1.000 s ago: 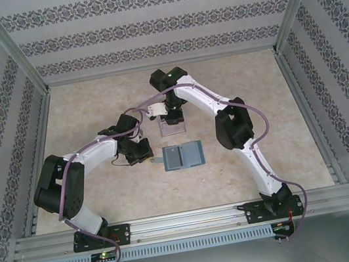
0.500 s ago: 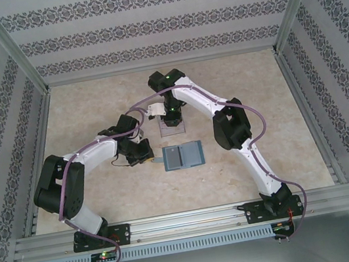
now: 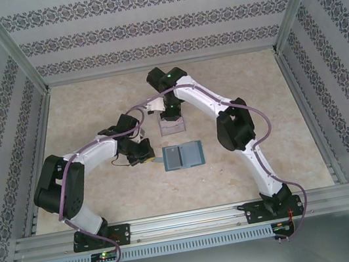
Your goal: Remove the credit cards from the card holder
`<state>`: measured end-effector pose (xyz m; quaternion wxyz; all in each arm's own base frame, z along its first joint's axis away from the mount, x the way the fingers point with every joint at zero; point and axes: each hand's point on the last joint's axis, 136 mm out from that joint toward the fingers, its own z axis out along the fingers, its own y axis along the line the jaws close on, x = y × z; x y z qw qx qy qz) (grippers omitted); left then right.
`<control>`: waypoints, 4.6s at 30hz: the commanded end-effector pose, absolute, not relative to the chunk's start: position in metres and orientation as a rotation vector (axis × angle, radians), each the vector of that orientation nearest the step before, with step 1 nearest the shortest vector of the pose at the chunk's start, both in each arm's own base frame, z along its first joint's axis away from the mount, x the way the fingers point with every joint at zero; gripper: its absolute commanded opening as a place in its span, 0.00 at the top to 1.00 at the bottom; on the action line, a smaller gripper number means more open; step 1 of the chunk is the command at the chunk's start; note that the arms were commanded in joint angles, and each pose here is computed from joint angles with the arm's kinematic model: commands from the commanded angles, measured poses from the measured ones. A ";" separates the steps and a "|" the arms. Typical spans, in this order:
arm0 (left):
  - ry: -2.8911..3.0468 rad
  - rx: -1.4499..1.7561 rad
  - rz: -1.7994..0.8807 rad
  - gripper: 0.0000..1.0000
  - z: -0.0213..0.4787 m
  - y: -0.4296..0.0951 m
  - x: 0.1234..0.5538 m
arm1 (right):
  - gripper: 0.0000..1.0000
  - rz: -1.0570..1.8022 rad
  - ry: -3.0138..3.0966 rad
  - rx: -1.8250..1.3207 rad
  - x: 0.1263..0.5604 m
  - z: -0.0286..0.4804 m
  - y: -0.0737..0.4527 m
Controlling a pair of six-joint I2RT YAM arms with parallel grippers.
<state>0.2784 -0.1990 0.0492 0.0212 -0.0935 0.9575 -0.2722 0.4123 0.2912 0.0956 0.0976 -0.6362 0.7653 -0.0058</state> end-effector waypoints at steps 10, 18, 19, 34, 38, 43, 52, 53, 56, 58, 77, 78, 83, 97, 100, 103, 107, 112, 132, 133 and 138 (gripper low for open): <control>2.923 -0.238 -0.905 0.96 0.067 -0.207 0.294 | 0.80 0.209 2.426 -1.068 0.420 0.155 0.299; 2.935 -0.192 -0.946 0.96 0.068 -0.220 0.299 | 0.92 0.455 2.561 -0.605 0.384 0.154 0.294; 2.939 -0.184 -0.948 0.96 0.068 -0.222 0.299 | 0.94 0.494 2.582 -0.554 0.379 0.152 0.294; 3.003 -0.173 -1.025 1.00 0.040 -0.247 0.290 | 0.97 0.928 2.796 -0.073 0.305 0.109 0.316; 3.023 -0.190 -1.033 1.00 0.032 -0.248 0.287 | 0.98 0.971 2.849 -0.006 0.296 0.090 0.321; 3.048 -0.207 -1.010 1.00 0.024 -0.245 0.283 | 0.98 0.964 2.900 0.031 0.289 0.072 0.324; 3.087 -0.224 -0.977 1.00 0.014 -0.240 0.277 | 0.97 0.974 2.964 0.100 0.279 0.050 0.331; 3.089 -0.225 -0.976 1.00 0.013 -0.240 0.276 | 0.97 0.977 2.970 0.099 0.278 0.048 0.332; 3.094 -0.227 -0.975 1.00 0.013 -0.240 0.276 | 0.97 0.978 2.985 0.099 0.275 0.044 0.334; 3.097 -0.224 -0.972 1.00 0.012 -0.240 0.275 | 0.95 0.974 2.998 0.101 0.272 0.040 0.335; 3.094 -0.224 -0.963 1.00 0.017 -0.238 0.275 | 0.93 0.965 3.054 0.099 0.266 0.022 0.341; 3.096 -0.223 -0.964 1.00 0.016 -0.238 0.275 | 0.93 0.961 3.056 0.100 0.266 0.021 0.340; 3.099 -0.226 -0.959 1.00 0.016 -0.238 0.274 | 0.92 0.941 3.068 0.101 0.264 0.018 0.338; 3.137 -0.247 -0.863 1.00 0.012 -0.228 0.272 | 1.00 0.917 3.048 0.118 0.264 0.021 0.333; 3.137 -0.252 -0.863 1.00 0.010 -0.228 0.271 | 1.00 0.918 3.056 0.114 0.263 0.020 0.333; 3.138 -0.255 -0.865 1.00 0.010 -0.228 0.272 | 1.00 0.917 3.052 0.122 0.263 0.020 0.333; 3.135 -0.255 -0.867 1.00 0.011 -0.228 0.272 | 1.00 0.920 3.058 0.118 0.263 0.020 0.335; 3.135 -0.257 -0.863 1.00 0.011 -0.228 0.272 | 1.00 0.880 3.075 0.139 0.261 0.012 0.330; 3.137 -0.254 -0.865 1.00 0.011 -0.229 0.272 | 1.00 0.908 3.059 0.187 0.263 0.011 0.327; 3.137 -0.254 -0.864 1.00 0.011 -0.229 0.272 | 1.00 0.912 3.059 0.184 0.263 0.011 0.327; 3.137 -0.258 -0.864 1.00 0.012 -0.228 0.273 | 0.95 0.848 3.081 0.187 0.261 0.006 0.322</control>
